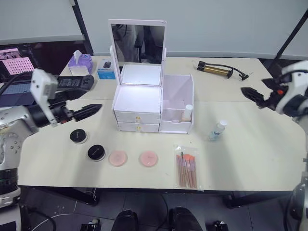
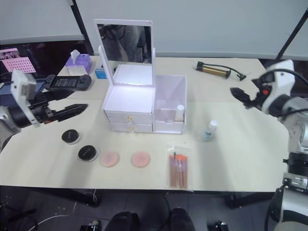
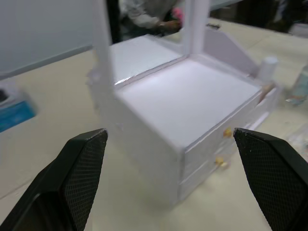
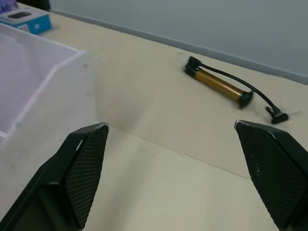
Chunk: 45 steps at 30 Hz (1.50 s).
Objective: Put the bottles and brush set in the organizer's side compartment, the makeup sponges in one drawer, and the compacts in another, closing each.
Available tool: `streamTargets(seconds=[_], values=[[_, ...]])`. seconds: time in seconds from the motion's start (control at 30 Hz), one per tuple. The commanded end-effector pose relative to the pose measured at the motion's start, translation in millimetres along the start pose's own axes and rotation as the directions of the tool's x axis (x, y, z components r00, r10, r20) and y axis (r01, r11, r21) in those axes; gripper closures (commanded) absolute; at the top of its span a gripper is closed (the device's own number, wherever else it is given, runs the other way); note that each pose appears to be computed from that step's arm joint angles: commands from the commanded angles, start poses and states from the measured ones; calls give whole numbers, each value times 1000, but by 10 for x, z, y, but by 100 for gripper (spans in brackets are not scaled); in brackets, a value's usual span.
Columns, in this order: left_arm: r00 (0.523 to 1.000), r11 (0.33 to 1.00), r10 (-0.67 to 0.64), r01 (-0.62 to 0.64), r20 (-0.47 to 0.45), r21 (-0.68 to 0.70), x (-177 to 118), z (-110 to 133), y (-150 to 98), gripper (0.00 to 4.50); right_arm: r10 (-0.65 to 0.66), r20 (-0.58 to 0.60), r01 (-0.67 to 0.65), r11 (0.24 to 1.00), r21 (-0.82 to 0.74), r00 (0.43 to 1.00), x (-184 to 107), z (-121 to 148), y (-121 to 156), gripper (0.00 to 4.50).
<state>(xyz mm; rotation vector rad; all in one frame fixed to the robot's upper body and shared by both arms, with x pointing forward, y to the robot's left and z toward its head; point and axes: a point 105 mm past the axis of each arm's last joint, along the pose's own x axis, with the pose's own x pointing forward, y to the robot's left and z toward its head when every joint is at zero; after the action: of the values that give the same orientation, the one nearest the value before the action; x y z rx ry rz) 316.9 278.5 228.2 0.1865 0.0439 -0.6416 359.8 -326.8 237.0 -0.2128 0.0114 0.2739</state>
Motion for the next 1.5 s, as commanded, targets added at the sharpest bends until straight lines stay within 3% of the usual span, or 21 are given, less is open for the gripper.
streamTargets(seconds=[0.03,0.17,0.27,0.43,0.63,0.8,0.9,1.1,1.2,1.33,1.5], values=[[985,985,169,-168,42,-38,-398,-72,364,0,-116,20,116,992,-47,993,-284,-52,-380,3],[943,942,331,-328,35,-75,-790,-278,645,0,-185,-1,185,982,-30,983,-491,-247,-577,3],[926,924,374,-367,53,-106,-901,-321,719,0,-190,-6,190,981,-32,982,-545,-298,-598,3],[936,936,346,-341,57,-90,-871,-319,697,0,-175,-7,175,984,-22,985,-554,-283,-560,3],[980,981,195,-194,29,-19,-586,-220,530,0,-89,17,89,996,-11,996,-497,-160,-382,3],[992,992,-119,120,31,-46,-97,13,38,0,164,13,-163,986,-47,986,-520,-11,65,3],[951,951,-309,309,26,8,135,184,-349,0,301,4,-301,953,-47,954,-587,95,339,3],[841,840,-540,540,-2,58,357,359,-921,0,448,-89,-454,888,-70,890,-657,73,772,3],[782,779,-621,623,-56,73,409,343,-1145,0,478,-133,-486,873,-31,868,-660,-40,926,3],[738,734,-673,674,-41,81,477,397,-1350,0,457,-141,-464,885,-21,878,-524,-177,1007,3],[735,731,-678,676,-22,94,486,451,-1445,0,395,-138,-400,917,-3,908,-335,-376,1007,3]])
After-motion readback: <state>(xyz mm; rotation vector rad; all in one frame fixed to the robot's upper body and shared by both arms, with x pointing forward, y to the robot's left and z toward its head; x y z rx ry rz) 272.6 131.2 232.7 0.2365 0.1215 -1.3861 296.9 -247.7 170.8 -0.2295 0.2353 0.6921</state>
